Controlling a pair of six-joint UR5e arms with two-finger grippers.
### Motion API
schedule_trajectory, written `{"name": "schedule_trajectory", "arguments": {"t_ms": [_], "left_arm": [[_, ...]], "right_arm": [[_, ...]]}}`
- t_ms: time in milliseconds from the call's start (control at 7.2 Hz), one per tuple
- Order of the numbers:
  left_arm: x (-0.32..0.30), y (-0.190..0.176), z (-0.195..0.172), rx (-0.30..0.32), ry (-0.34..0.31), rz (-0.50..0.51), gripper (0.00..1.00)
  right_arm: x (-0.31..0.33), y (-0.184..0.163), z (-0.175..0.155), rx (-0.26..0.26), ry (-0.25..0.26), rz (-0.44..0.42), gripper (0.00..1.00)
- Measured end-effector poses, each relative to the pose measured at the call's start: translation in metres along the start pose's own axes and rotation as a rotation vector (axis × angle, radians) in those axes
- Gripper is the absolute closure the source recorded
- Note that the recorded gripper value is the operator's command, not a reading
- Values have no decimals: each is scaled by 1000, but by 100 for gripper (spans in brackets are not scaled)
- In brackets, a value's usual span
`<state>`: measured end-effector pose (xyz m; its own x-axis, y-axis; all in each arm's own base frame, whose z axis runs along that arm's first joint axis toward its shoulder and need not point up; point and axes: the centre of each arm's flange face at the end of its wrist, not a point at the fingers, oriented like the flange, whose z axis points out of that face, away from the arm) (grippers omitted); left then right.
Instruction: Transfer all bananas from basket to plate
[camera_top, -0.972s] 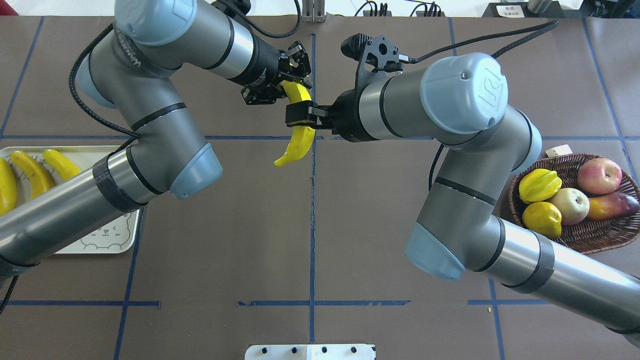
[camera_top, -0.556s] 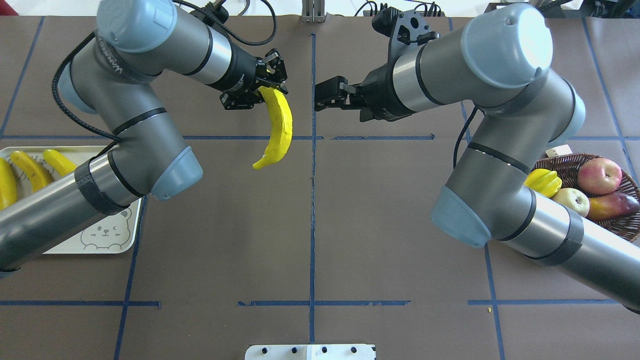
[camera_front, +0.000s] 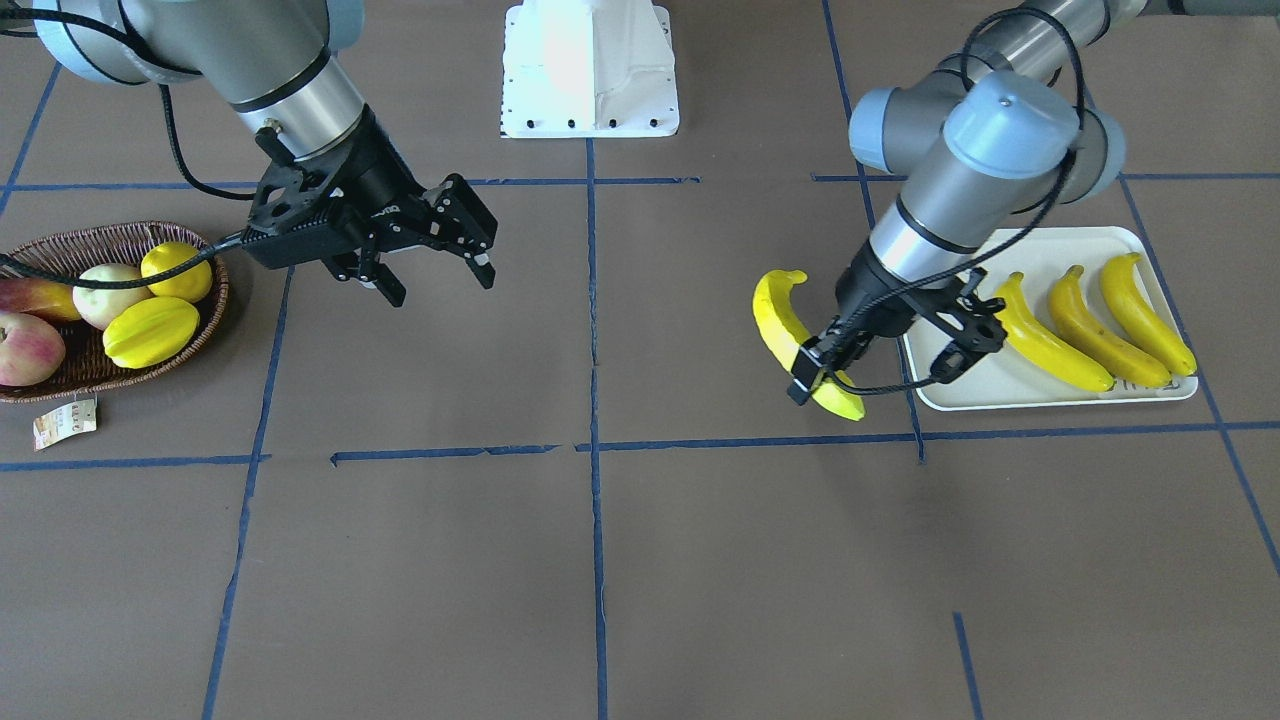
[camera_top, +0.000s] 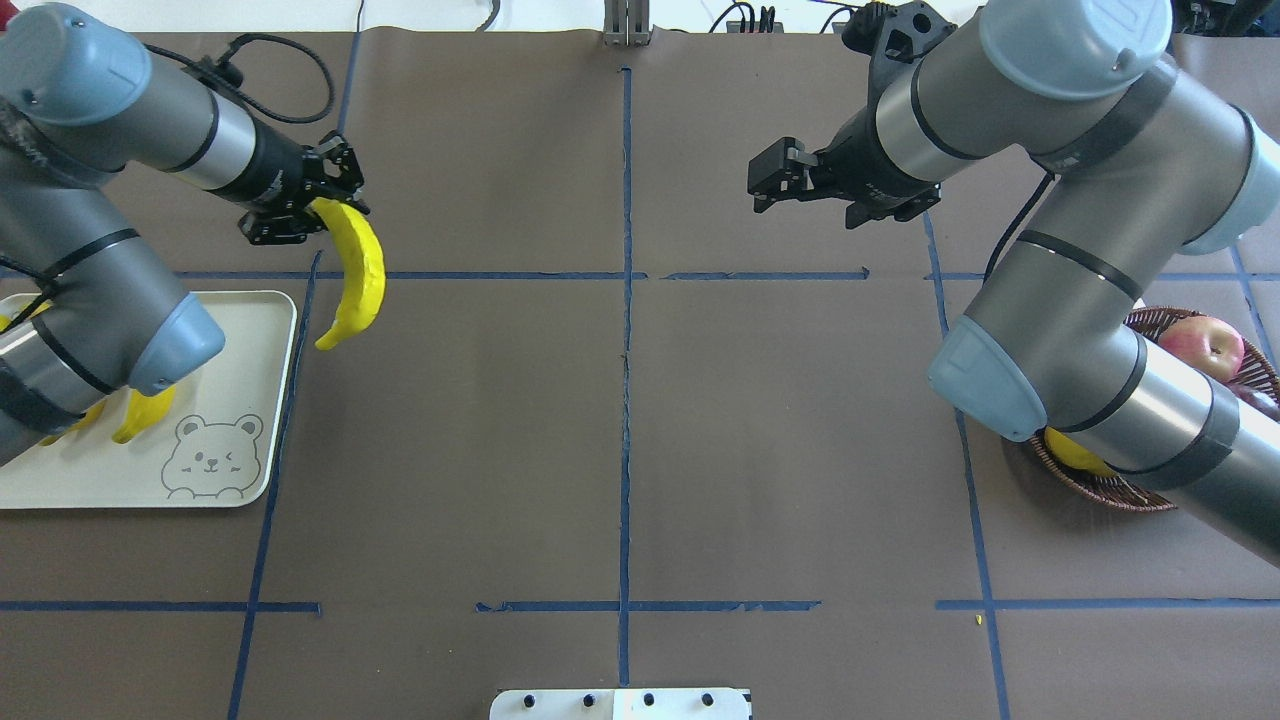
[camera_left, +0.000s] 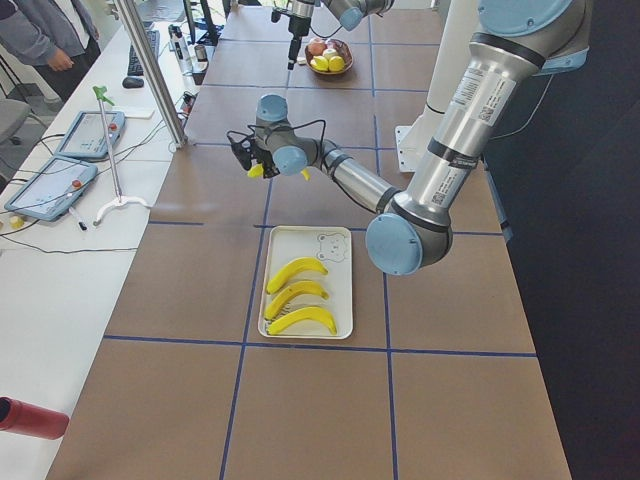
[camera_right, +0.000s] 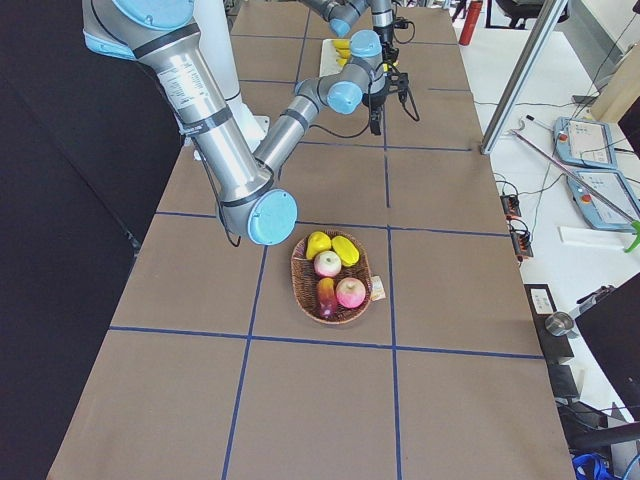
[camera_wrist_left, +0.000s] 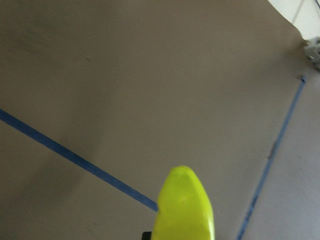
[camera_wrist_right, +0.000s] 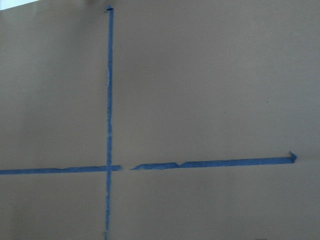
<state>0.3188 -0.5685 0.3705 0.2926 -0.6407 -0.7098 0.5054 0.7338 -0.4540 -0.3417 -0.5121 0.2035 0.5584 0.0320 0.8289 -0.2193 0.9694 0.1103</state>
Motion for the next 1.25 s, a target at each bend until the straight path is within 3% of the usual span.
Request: {"name": "schedule_trajectory", "arguments": {"t_ms": [139,417,556,694,833,1111,1250], "left_arm": [[-45,-30,7,21,-58,-56,99],[-115,-66,22,69,-146,-129,95],[-140,-77,29,96,-176,-148,68],[-158,-83,32,110,-195,-159,51],[-174,-86,33,121,-202,-161,1],[-184,-87,32,144,-196,-135,0],[-182,-85,28,137,-192,-75,0]], "right_arm": [[19,-8,2,-5,45,-30,1],[43,-18,4,-7,86,-69,1],[47,-20,4,-6,92,-74,1],[49,-20,4,-6,94,-76,1],[50,-21,4,-5,94,-76,1],[54,-24,3,-4,99,-71,1],[63,-31,1,-6,115,-70,1]]}}
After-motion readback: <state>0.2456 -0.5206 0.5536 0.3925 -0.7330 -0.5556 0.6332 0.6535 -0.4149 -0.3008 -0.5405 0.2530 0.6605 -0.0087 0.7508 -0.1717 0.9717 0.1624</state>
